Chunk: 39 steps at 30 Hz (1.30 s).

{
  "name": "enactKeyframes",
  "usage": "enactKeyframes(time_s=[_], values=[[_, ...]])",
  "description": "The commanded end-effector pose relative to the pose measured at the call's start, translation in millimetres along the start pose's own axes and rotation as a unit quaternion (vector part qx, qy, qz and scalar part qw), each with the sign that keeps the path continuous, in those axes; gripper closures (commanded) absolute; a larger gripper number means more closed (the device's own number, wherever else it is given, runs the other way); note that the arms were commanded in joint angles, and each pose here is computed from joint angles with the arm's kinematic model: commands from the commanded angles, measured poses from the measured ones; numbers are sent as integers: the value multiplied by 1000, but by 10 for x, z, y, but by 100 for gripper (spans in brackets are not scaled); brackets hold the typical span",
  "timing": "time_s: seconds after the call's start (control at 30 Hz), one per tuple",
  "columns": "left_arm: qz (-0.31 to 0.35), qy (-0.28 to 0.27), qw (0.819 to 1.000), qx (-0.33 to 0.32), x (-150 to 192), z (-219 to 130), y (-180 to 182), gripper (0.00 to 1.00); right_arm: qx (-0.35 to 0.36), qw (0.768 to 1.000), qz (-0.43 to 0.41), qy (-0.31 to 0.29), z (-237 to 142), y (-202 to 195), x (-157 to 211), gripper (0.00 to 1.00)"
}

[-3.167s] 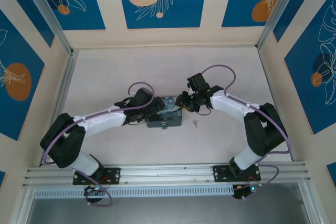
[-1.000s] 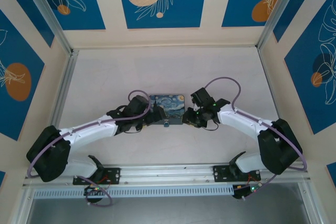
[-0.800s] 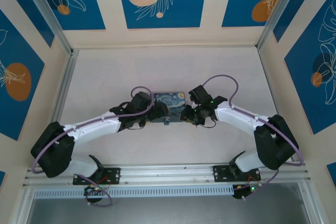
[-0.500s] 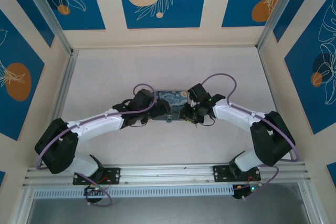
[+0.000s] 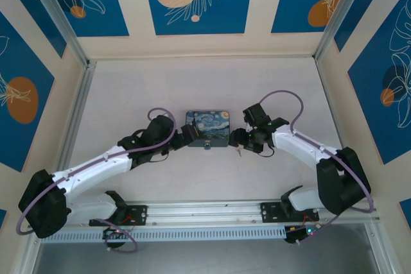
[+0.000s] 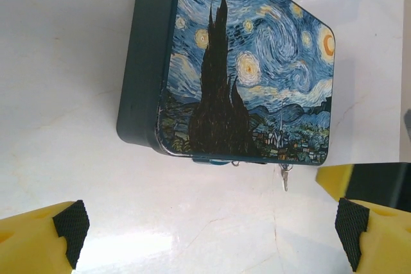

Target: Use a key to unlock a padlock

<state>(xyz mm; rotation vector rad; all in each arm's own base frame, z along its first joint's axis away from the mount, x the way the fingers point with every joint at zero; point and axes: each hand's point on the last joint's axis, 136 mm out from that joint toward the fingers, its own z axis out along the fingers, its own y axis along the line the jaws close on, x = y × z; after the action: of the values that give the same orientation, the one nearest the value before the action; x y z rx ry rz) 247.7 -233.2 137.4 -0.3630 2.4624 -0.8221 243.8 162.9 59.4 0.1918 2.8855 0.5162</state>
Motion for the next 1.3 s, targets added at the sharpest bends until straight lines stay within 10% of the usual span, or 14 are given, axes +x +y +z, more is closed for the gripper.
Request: enactKeyframes(time_s=[0.0, 0.47, 1.27], values=[[2, -4, 1000, -28, 4, -51, 131, 0, 23, 998, -64, 3, 43, -32, -72, 33], [-7, 2, 1000, -20, 4, 9, 86, 0, 89, 989, -112, 43, 390, -133, -43, 47], [-20, 24, 999, -31, 42, -6, 104, 0, 87, 992, -85, 25, 144, 41, 331, 100]])
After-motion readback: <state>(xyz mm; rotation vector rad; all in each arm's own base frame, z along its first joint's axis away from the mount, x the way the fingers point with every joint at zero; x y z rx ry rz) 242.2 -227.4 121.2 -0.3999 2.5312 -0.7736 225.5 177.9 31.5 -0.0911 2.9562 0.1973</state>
